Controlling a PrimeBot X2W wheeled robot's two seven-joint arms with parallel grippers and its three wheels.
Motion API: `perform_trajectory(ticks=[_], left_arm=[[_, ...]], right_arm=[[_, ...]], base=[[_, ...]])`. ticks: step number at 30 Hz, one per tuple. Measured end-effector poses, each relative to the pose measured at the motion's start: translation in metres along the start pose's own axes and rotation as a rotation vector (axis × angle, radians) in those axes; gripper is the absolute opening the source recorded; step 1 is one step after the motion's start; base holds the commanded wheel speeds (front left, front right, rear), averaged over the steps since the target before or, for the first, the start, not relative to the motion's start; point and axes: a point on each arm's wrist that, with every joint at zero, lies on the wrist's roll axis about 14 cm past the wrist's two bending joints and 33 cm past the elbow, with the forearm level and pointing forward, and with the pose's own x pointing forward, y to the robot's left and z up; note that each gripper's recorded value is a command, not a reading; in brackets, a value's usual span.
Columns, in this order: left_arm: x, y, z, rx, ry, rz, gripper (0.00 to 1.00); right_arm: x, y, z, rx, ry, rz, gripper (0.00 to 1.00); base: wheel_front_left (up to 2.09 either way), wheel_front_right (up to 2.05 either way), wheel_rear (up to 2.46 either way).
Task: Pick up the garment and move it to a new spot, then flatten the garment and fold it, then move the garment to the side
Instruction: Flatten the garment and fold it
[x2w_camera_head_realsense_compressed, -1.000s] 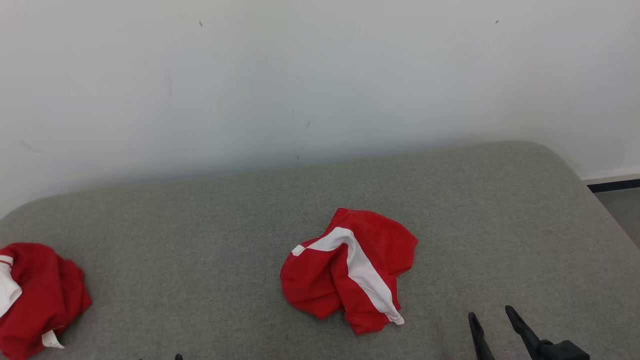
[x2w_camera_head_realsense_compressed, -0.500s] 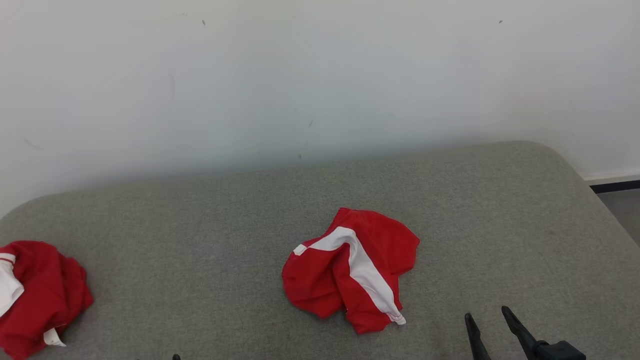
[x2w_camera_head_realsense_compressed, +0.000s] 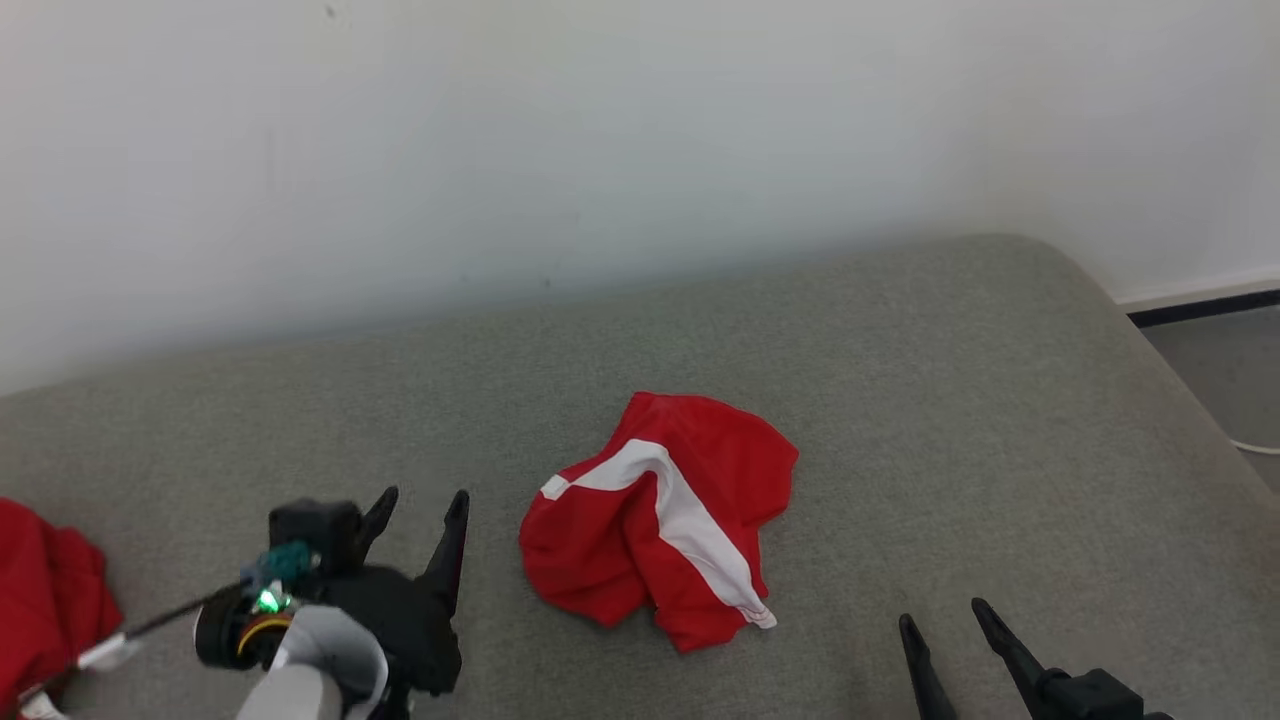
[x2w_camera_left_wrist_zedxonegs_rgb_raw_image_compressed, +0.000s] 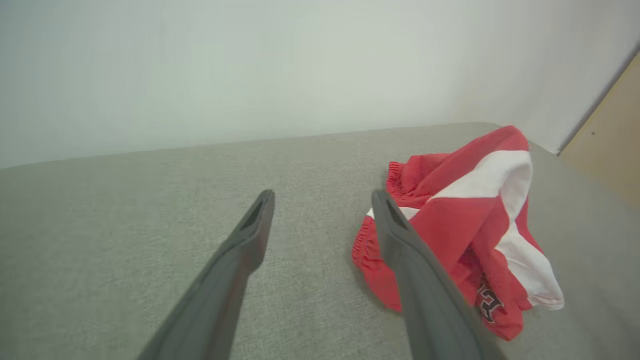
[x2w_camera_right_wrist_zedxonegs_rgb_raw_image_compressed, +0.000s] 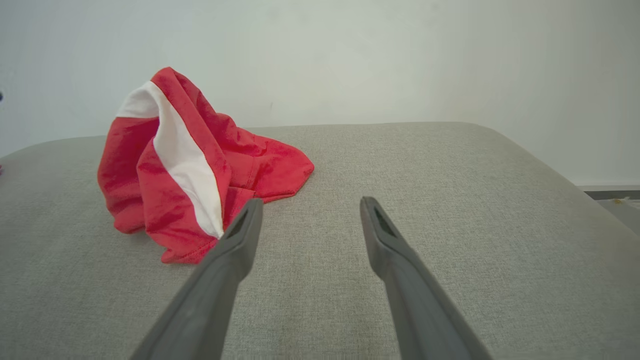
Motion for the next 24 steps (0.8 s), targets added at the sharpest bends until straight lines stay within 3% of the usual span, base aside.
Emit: perform_trajectory(ticks=[9,19,24], left_arm=[[0.058,-0.033,-0.015,0.033,0.290,-0.155,1.00],[0.087,-0.055,-0.063,0.137,0.582,-0.241,1.00],[0.095,-0.051,-0.082,0.205,0.690,-0.249,1.00]], right_arm=[[-0.006,-0.009,-0.003,0.010,0.014,-0.046,1.00],[-0.020,-0.029,-0.012,0.021,0.044,-0.132,1.00],[-0.022,-0.035,-0.021,0.020,0.076,-0.155,1.00]], base=[[0.00,0.00,0.00],[0.00,0.00,0.00],[0.00,0.00,0.00]])
